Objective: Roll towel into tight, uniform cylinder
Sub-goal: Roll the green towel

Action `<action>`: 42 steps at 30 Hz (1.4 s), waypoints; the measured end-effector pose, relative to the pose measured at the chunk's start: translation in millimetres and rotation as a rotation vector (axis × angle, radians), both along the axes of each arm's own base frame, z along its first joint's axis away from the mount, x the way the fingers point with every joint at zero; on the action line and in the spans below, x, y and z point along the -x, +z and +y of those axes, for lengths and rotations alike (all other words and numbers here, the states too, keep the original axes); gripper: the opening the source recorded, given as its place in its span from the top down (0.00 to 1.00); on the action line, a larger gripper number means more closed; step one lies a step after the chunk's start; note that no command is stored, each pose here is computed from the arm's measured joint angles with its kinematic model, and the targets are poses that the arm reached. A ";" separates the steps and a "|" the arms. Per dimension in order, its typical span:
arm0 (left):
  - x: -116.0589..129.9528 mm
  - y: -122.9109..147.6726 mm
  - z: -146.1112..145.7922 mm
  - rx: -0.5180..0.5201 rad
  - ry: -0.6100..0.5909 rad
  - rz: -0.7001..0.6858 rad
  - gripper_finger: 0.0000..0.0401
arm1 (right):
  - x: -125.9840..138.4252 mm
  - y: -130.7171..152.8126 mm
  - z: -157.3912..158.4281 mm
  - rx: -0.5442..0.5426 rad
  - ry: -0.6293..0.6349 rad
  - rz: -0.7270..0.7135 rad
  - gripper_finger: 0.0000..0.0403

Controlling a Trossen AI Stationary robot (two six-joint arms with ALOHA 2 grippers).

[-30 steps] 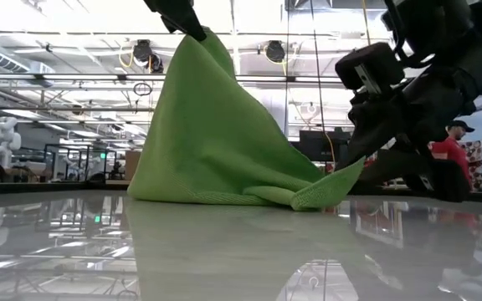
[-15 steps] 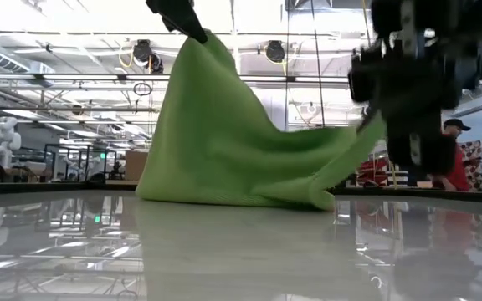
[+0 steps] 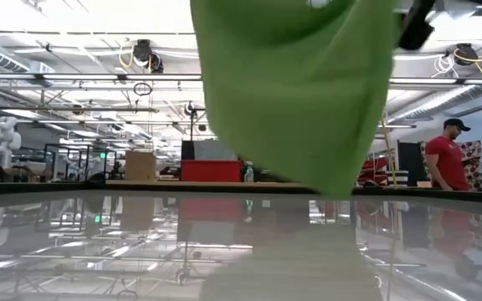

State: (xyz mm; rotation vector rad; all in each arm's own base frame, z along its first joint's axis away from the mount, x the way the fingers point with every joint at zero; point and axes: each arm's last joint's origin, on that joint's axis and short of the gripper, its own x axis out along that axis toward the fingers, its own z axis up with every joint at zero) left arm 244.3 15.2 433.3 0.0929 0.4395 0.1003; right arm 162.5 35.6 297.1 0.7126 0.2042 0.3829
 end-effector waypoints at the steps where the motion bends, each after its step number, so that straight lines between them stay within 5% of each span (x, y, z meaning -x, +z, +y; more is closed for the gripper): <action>1: 3.5 3.7 -0.9 0.008 -0.019 -0.024 0.99 | 6.6 8.5 -1.5 0.020 0.008 -0.030 1.00; 9: 27.2 19.6 -6.9 0.113 -0.127 -0.110 0.99 | 39.6 65.6 -7.3 0.181 0.021 -0.106 1.00; 15: 31.8 15.4 -15.7 0.195 -0.202 -0.051 0.99 | 49.0 78.3 -8.9 0.256 0.049 0.097 1.00; 22: 21.5 -13.8 -15.1 0.207 -0.088 0.169 0.99 | 45.7 62.0 -10.6 0.398 0.035 0.378 1.00; 29: -8.4 -47.7 -2.3 0.049 0.090 0.294 0.99 | 33.8 48.6 -18.0 0.679 -0.125 0.498 1.00; 33: -26.2 -51.6 5.0 -0.058 0.175 0.253 0.99 | 30.2 45.5 -24.0 0.804 -0.208 0.540 1.00; 42: -29.1 -44.9 -9.4 -0.093 0.111 0.185 0.99 | 28.0 45.9 -18.0 0.782 -0.125 0.504 1.00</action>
